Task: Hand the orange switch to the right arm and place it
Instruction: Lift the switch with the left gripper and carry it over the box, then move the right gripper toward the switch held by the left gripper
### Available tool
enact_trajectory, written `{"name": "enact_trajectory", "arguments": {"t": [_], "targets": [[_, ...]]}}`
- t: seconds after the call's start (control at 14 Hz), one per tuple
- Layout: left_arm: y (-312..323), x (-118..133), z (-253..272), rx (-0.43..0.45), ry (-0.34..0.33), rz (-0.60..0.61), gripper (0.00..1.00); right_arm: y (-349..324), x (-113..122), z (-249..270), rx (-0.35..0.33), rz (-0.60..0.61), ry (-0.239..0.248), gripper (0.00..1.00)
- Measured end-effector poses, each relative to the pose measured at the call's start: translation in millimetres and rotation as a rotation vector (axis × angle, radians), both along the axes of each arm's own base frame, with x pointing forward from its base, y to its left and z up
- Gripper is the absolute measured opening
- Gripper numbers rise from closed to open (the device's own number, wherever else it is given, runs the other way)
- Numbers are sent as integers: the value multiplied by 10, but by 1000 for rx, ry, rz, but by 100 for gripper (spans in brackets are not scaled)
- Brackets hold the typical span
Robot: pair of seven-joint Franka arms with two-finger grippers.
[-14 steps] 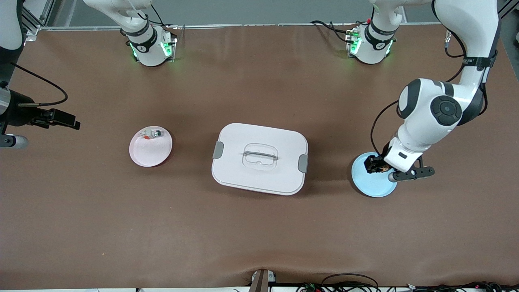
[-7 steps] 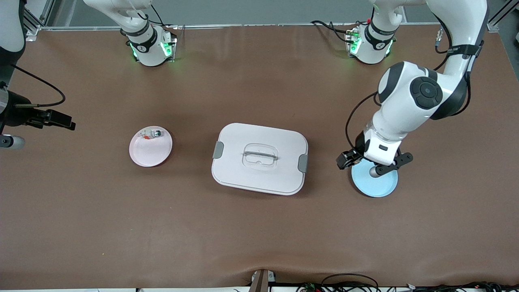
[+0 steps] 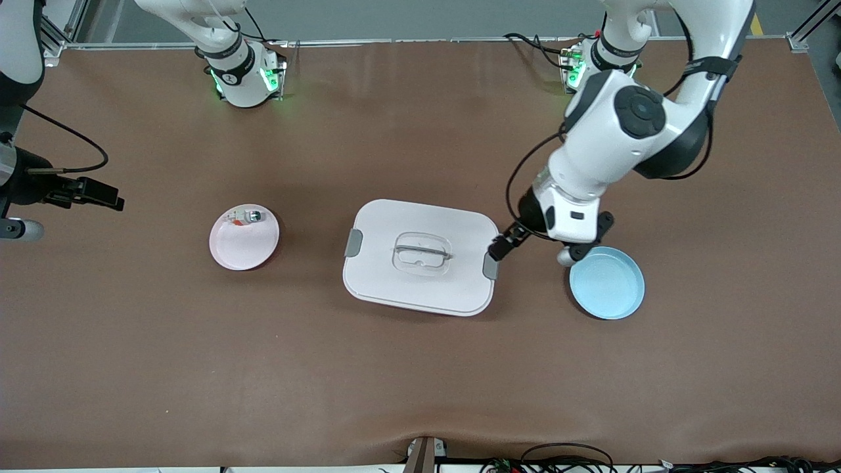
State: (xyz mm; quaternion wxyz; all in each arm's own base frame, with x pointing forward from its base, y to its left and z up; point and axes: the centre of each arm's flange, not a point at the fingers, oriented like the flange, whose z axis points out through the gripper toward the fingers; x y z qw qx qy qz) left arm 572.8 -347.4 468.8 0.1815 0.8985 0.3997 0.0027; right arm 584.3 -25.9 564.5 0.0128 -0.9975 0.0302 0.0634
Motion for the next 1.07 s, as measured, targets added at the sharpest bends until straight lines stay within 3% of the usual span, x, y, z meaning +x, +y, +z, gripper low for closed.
{"name": "enact_trajectory", "arguments": {"t": [0.14, 0.43, 0.86, 1.07], "targets": [[-281, -87, 78, -39, 33, 85, 72, 40, 1, -1, 10, 4, 0, 100], [-817, -229, 211, -125, 116, 259, 72, 200, 8, 8, 134, -4, -4, 100], [-1381, -442, 176, -189, 237, 424, 72, 766, 6, -231, 530, -84, -57, 100], [-1473, -487, 251, -225, 285, 475, 72, 1327, -147, -428, 673, -119, -84, 100]]}}
